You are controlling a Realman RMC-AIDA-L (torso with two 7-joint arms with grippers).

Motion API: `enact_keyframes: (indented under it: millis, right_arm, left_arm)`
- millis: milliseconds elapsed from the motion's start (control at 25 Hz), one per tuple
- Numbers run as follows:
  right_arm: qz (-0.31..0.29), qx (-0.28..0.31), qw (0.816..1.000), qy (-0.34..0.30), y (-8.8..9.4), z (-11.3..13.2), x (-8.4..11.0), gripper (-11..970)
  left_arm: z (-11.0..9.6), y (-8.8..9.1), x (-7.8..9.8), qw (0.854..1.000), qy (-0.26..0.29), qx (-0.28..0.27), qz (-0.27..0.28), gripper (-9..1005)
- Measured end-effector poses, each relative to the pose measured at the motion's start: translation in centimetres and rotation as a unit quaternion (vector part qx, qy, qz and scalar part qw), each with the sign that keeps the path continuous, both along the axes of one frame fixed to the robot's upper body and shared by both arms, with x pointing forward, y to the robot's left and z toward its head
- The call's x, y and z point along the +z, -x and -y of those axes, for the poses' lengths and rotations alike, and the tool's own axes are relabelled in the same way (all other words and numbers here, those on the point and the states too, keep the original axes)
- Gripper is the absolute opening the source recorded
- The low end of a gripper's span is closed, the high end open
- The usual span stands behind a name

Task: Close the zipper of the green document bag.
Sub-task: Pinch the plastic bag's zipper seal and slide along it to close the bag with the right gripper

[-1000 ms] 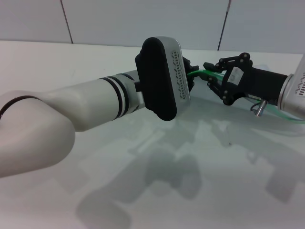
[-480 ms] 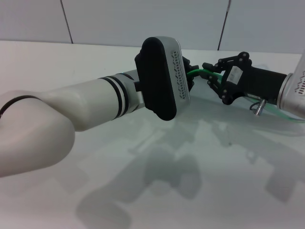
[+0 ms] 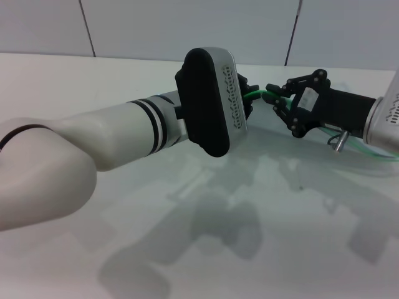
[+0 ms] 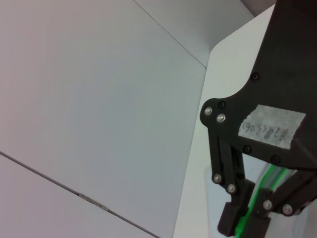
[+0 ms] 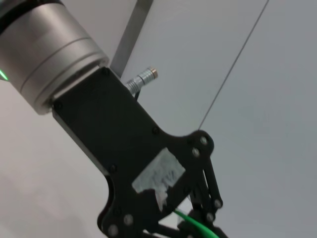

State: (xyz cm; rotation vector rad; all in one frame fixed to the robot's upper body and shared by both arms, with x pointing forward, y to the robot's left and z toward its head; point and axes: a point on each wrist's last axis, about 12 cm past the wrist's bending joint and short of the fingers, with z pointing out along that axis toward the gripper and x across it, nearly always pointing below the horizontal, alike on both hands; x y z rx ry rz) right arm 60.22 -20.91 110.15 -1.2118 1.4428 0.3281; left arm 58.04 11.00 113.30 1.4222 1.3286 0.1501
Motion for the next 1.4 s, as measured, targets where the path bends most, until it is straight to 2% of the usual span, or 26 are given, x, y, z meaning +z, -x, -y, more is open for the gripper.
enact_keyframes:
  millis: [320,840,1080,1400]
  right_arm:
    - [-0.012,-0.024,1.000,-0.002,0.1,1.2,-0.8,91]
    - [-0.013,-0.100,0.995,-0.011,-0.1,5.1,-1.8,105]
    - [-0.016,-0.144,0.989,0.012,-0.3,6.8,-2.6,112]
    - [-0.016,-0.182,0.983,0.010,-0.4,8.3,-2.8,120]
  left_arm:
    - [-1.0,0.1,0.0,1.000,0.008,0.017,0.002,98]
    - [-3.5,0.7,0.7,0.999,0.023,0.047,0.013,101]
    - [-4.2,0.9,0.7,0.998,0.027,0.056,0.013,103]
    - [-4.7,1.4,0.7,0.997,0.030,0.064,0.013,105]
